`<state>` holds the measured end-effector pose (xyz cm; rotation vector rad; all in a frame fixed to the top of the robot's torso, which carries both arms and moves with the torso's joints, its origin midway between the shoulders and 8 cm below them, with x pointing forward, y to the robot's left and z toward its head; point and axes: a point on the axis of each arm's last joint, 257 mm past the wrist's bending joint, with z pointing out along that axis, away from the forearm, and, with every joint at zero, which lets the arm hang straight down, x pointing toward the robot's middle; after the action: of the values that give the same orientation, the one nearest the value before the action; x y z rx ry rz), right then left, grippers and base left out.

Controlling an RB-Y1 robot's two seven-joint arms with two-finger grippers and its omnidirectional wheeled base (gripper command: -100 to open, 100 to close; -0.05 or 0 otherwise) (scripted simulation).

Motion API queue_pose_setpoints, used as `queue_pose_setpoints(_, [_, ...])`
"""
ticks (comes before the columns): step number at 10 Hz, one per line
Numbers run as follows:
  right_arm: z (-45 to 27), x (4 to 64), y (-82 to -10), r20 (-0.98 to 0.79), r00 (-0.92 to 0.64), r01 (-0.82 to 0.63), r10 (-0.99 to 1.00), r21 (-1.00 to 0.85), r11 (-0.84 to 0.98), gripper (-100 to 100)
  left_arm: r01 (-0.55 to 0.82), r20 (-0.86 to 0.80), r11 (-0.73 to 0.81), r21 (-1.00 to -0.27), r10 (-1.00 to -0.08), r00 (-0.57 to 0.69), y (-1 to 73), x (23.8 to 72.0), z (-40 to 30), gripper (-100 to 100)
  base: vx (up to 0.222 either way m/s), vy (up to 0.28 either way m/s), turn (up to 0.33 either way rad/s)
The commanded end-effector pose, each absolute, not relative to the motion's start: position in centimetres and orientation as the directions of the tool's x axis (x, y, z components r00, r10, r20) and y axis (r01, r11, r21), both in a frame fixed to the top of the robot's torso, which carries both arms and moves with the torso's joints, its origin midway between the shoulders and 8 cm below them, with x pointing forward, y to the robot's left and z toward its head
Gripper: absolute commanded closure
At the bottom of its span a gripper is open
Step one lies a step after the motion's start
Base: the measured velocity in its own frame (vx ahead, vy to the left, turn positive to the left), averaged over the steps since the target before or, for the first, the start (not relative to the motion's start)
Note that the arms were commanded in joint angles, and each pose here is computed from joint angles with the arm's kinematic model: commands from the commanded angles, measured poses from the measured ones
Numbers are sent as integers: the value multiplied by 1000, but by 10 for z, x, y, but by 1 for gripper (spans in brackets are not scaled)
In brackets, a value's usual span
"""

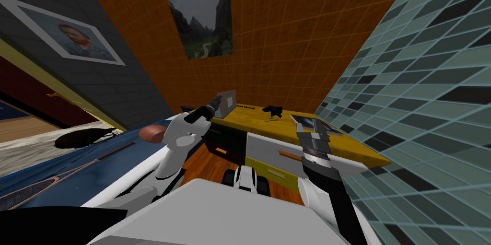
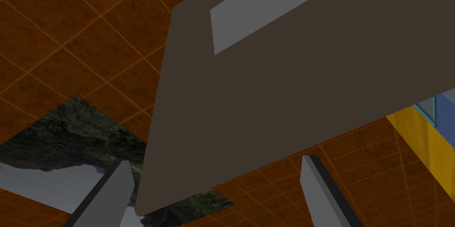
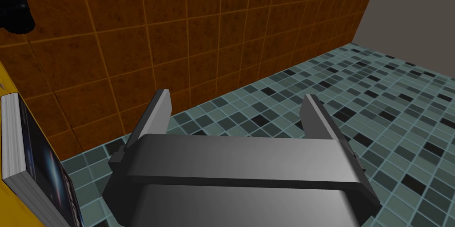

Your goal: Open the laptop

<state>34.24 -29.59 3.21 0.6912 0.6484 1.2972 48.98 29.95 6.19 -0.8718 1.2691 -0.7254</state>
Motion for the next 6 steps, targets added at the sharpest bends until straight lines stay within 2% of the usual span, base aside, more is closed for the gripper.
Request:
queue_pose_setpoints(1, [32, 342, -296, -44, 156, -627, 987, 768, 133, 0, -41, -516, 518, -855, -837, 181, 307, 488, 68, -100, 11, -3, -25])
queue_pose_setpoints(4, [32, 342, -296, -44, 156, -627, 987, 768, 133, 0, -47, -526, 527, -848, -829, 188, 309, 487, 73, -100, 4, -2, -16])
queue_pose_setpoints(6, [32, 342, -296, -44, 156, -627, 987, 767, 133, 0, -53, -530, 530, -846, -826, 192, 315, 501, 73, -100, -44, -9, -22])
